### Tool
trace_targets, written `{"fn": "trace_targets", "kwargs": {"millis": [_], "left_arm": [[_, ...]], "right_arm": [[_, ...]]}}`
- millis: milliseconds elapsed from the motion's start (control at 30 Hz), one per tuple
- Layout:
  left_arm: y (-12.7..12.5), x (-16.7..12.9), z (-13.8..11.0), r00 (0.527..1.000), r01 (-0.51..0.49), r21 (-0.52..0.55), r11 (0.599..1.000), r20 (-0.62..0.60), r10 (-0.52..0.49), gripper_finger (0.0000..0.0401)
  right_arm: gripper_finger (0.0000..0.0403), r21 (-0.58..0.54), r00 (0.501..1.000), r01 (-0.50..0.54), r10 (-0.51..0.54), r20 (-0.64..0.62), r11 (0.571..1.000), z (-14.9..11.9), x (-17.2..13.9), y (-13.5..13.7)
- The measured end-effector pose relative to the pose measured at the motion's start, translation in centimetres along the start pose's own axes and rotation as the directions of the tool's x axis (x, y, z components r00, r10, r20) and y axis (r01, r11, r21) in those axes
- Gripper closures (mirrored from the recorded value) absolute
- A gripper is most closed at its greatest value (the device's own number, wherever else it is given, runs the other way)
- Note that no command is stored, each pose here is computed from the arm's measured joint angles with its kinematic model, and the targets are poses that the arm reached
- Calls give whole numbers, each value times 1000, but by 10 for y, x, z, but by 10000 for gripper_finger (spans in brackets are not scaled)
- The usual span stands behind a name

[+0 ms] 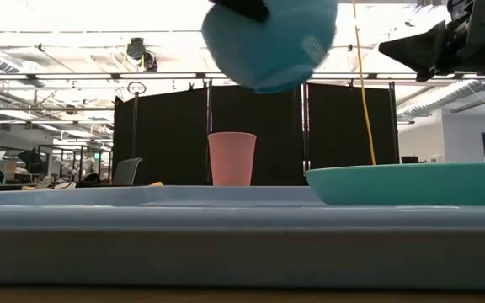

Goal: Set up tray
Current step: Put the blue bowl on the plate

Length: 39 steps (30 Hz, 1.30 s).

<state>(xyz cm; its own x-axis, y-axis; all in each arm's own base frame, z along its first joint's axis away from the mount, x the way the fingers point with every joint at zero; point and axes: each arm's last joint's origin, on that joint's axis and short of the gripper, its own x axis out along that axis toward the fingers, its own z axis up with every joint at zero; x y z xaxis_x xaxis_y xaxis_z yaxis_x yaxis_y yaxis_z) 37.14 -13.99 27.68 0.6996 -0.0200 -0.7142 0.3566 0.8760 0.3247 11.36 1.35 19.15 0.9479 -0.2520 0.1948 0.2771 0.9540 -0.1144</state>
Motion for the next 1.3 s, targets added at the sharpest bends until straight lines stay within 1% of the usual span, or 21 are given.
{"fn": "trace_targets", "kwargs": {"millis": [67,167,267,367,433,567,733,833,1033,1133,1167,1233,1300], "left_arm": [[0,13,12,999,-1,39,999,-35,2,394],[-4,35,22,996,20,106,994,-86,-11,394],[-8,50,36,996,72,163,984,-71,-61,394],[-11,53,51,996,85,225,971,-41,-77,394],[-13,59,56,995,97,242,965,-47,-88,394],[-12,74,53,990,135,269,954,-67,-121,394],[-8,94,47,987,155,262,953,-78,-139,394],[-4,106,41,980,197,247,949,-79,-183,394],[11,128,41,988,147,194,970,11,-152,394],[18,131,39,983,172,158,972,28,-179,394],[20,131,40,982,173,149,974,51,-182,394],[23,129,41,977,193,147,970,65,-204,394],[23,129,41,973,209,168,963,68,-223,394]], "right_arm": [[403,0,1000,8,-8,0,1000,0,0,0],[403,5,1000,18,-18,6,1000,1,0,-1],[403,7,1000,31,-31,8,1000,1,0,-1],[403,14,995,102,-102,1,995,2,0,-3],[403,25,989,151,-151,-9,988,2,0,-5],[403,41,986,169,-169,-11,985,2,0,-5],[403,45,985,170,-170,-6,984,2,0,-6],[403,43,986,170,-170,-7,985,2,0,-5],[403,42,985,173,-173,8,984,4,-1,-6],[403,47,984,174,-175,16,984,5,-1,-6],[403,46,984,174,-175,15,984,5,-1,-6],[403,45,984,174,-175,15,984,5,-1,-6],[403,36,985,174,-175,13,984,5,0,-6]]}}
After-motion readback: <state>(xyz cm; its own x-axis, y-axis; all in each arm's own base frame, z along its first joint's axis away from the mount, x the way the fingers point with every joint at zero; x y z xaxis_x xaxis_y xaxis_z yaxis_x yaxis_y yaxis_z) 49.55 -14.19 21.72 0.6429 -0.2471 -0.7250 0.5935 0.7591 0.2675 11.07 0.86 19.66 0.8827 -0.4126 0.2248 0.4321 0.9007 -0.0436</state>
